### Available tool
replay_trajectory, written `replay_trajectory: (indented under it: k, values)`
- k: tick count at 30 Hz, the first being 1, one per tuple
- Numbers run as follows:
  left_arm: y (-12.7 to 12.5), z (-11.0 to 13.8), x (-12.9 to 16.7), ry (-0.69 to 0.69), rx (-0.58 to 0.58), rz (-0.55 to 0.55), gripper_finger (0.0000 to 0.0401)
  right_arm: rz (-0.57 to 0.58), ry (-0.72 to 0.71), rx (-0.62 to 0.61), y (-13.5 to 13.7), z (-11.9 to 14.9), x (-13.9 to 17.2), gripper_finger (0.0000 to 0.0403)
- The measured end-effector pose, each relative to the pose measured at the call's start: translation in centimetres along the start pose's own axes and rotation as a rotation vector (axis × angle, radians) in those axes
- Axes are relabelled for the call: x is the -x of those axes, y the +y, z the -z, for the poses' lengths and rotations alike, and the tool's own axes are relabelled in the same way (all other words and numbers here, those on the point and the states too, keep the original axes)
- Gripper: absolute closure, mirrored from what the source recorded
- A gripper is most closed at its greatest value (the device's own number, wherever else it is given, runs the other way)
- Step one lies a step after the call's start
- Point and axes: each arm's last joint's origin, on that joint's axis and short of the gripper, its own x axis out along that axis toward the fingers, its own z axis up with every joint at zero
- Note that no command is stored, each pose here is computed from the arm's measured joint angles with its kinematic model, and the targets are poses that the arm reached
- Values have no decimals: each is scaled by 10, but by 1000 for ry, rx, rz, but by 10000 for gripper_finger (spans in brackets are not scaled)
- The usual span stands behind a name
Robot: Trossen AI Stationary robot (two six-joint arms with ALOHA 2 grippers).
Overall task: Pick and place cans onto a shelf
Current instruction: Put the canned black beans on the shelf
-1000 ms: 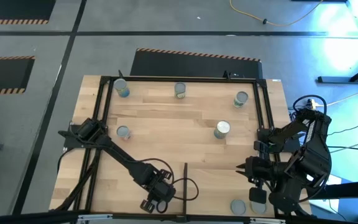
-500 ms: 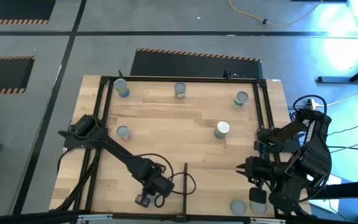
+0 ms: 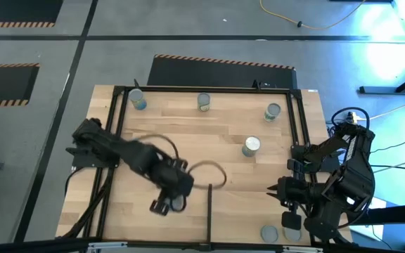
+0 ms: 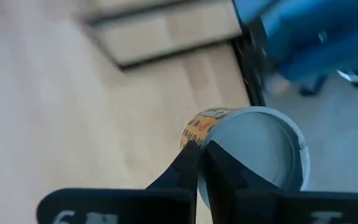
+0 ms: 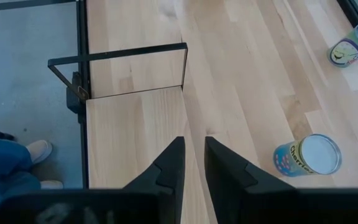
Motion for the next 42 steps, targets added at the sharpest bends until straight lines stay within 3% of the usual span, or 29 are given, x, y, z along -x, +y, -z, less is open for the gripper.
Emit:
replay_trajectory:
  k: [8,14,17,25,32,36,42]
  values:
    - [31,-15,74,-217,-50,-178,397,13,-23,0,0,-1,0,339]
    - [58,-26,88,-320,-38,-278,397,20,-35,0,-1,-1,0,339]
    - [71,-41,83,-398,-87,-307,397,23,-40,-10,-1,-1,0,339]
    - [79,-72,68,-579,-265,-206,397,17,-34,-51,-2,-1,1,339]
    - [80,-83,27,-480,-290,-159,397,31,-71,-80,-4,-3,3,339]
    - [81,-89,9,-455,-264,-268,397,34,-72,-82,-4,-3,2,339]
    - [85,-101,7,-528,-192,-534,397,44,-80,-83,-4,-4,0,339]
